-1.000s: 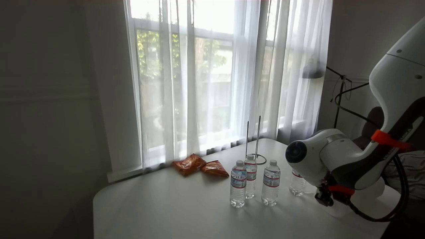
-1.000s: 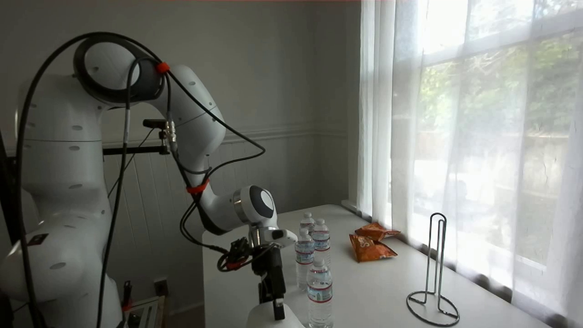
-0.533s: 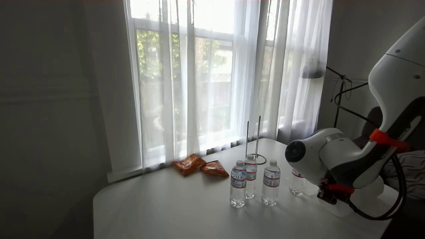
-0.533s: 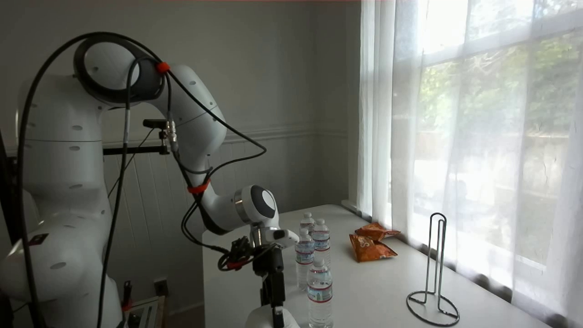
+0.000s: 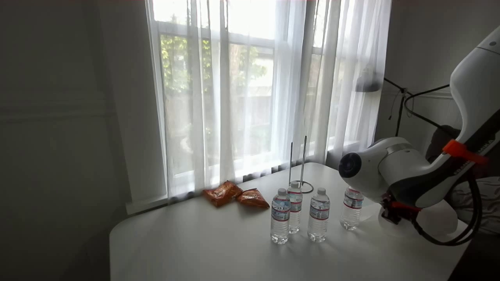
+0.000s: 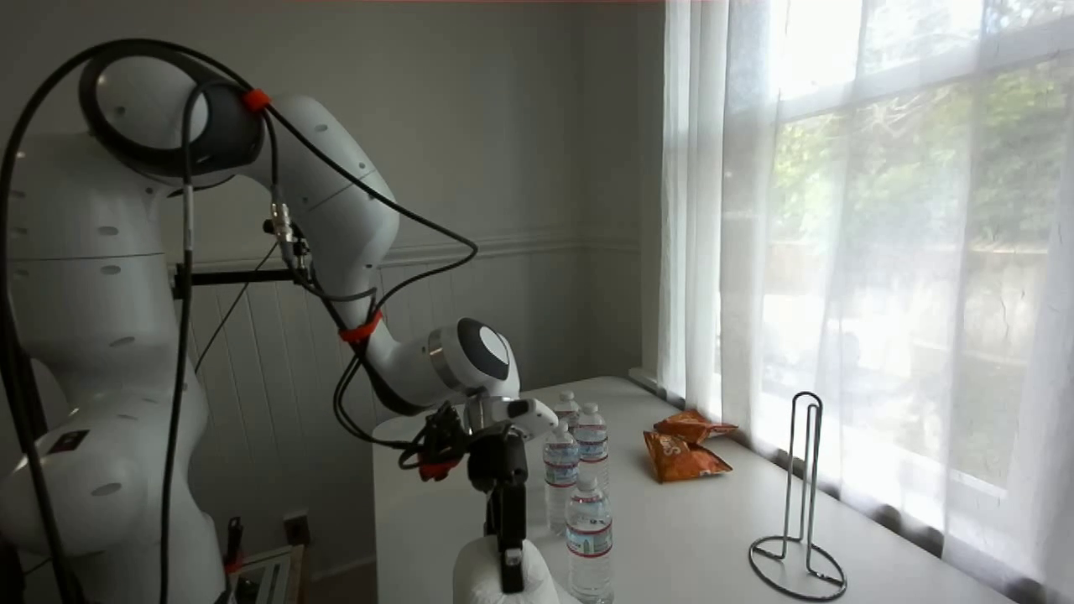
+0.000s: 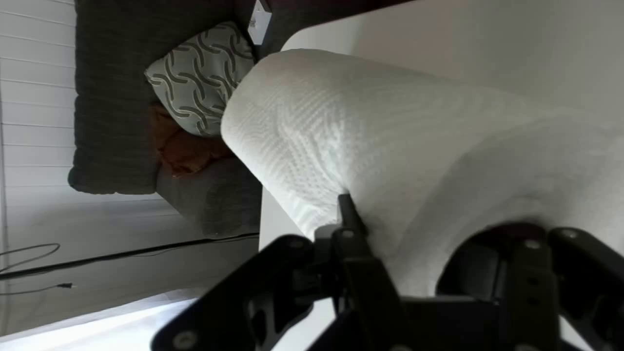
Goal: Set the paper towel roll upright
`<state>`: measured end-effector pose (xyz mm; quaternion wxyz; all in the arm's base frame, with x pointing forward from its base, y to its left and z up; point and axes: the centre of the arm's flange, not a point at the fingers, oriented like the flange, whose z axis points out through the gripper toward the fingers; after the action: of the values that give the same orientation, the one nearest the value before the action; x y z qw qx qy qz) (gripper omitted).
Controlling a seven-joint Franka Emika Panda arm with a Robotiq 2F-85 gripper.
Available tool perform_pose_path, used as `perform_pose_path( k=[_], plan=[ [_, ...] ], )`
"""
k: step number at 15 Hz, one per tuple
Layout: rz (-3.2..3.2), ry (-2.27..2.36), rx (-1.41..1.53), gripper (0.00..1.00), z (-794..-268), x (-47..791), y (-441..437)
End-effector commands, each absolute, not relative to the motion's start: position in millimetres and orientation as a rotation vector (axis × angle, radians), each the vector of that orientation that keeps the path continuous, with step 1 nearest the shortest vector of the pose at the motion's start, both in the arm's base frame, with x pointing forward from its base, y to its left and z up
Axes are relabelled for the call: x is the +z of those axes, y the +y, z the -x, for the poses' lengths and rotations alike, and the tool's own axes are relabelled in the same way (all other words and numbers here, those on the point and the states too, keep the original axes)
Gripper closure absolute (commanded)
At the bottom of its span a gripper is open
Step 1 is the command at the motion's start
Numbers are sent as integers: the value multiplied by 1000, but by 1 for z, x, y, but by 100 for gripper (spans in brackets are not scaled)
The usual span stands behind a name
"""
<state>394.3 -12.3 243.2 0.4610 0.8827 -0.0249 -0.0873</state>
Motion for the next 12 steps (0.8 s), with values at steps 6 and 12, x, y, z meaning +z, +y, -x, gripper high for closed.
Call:
perform_pose_path(
  k=[6,12],
  plan=[
    [-2329,-141,-146,94,-358,344,-55],
    [-2588,-231,2,94,-336,390,-58]
  ],
)
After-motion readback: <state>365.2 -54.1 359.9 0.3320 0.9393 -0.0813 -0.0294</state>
